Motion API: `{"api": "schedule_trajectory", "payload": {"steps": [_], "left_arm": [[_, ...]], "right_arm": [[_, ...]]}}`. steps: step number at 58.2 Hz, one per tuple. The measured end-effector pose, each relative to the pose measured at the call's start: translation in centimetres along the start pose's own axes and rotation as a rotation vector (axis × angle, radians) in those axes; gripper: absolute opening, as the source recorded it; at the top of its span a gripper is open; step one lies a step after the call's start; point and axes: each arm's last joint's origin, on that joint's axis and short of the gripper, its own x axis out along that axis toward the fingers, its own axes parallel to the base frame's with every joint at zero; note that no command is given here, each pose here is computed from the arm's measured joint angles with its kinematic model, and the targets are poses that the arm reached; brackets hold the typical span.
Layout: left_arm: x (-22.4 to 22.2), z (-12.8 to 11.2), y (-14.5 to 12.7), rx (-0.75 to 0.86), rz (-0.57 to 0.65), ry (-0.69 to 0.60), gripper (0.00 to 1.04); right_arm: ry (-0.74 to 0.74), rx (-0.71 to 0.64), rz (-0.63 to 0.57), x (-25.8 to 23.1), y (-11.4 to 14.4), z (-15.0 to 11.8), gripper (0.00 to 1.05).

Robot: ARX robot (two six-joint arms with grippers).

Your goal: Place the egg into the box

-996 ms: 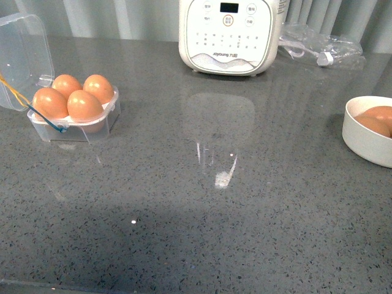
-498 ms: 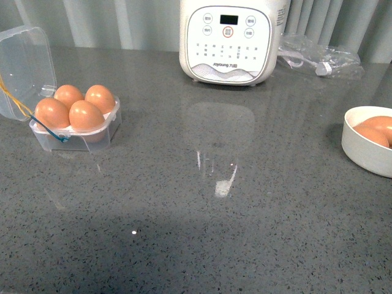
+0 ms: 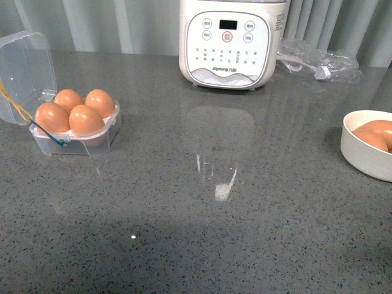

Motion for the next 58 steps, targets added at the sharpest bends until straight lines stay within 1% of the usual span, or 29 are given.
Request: {"api": "schedule_trajectory", "payload": {"steps": [4,6,12,36,40,53,58], "left_arm": [[0.0,0.0,0.0,0.000,0.000,0.000,0.98],[0.0,0.0,0.0,0.000,0.000,0.000,0.98],[0.0,0.0,0.0,0.000,0.000,0.000,0.98],[0.0,0.0,0.0,0.000,0.000,0.000,0.98],[0.0,0.0,0.0,0.000,0.000,0.000,0.98],[0.0,0.0,0.0,0.000,0.000,0.000,0.98],[0.0,0.0,0.0,0.000,0.000,0.000,0.98]], "right_arm": [[0.002,0.000,-0.005,-0.2,0.2,-0.3,0.03],[0.004,0.000,-0.028,-0.3,0.6,-0.6,0.03],[0.002,-0.001,0.009,-0.7,1.2,-1.0,0.03],[-0.001,0.000,0.003,-1.7,1.3,-2.0,0.03],[-0.007,0.000,0.003,-1.9,1.3,-2.8,0.03],[-0.013,0.000,0.003,-2.2,1.3,-2.8,0.03],[0.021,-0.001,0.004,-2.9,1.3,-3.2,0.03]]}}
